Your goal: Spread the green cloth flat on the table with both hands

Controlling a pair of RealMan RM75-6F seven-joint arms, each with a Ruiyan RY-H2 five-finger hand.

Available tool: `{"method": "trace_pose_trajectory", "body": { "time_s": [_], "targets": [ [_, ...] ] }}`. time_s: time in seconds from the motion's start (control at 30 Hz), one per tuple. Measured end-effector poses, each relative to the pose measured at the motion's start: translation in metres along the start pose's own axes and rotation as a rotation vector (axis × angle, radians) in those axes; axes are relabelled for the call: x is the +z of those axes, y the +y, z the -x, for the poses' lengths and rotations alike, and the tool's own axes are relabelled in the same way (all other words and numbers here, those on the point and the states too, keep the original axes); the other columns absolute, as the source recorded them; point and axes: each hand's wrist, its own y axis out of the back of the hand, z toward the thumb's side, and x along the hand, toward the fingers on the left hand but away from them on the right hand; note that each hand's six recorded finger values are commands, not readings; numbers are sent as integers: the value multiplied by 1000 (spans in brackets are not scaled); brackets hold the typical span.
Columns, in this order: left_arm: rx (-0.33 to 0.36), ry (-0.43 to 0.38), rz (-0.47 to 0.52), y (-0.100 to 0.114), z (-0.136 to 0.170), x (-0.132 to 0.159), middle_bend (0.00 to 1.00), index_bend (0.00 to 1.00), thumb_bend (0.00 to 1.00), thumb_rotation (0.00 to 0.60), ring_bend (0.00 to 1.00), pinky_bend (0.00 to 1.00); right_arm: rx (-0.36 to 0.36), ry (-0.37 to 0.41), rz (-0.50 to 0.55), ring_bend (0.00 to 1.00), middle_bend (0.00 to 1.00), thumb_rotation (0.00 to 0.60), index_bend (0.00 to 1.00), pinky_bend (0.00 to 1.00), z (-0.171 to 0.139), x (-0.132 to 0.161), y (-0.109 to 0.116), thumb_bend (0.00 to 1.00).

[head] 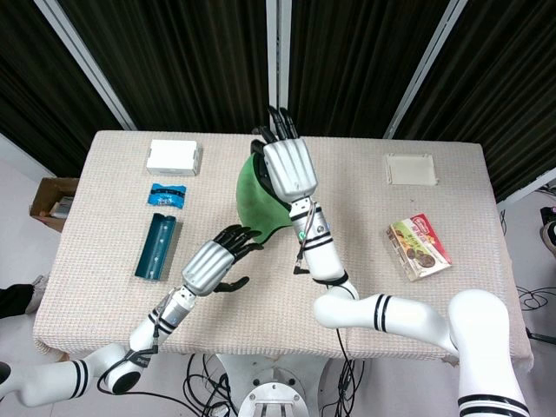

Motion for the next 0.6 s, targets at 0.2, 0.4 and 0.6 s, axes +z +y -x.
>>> {"method": "trace_pose_trajectory", "body": {
  "time_s": [0.2,0.4,0.6],
  "targets": [
    [-2,0,-3,-3,-4,2,136,256,253,600,117,133,6,-3,5,0,287,600,749,0,0,-2,-1,612],
    [-8,5,-38,-7,-8,0,170,255,254,600,149,166,9,-6,7,0,287,600,748,0,1,-1,-1,612],
    [18,29,-121,-13,-17,-5,349,256,254,600,351,395,-1,-24,2,0,287,600,748,0,7,0,2,612]
  ]
}}
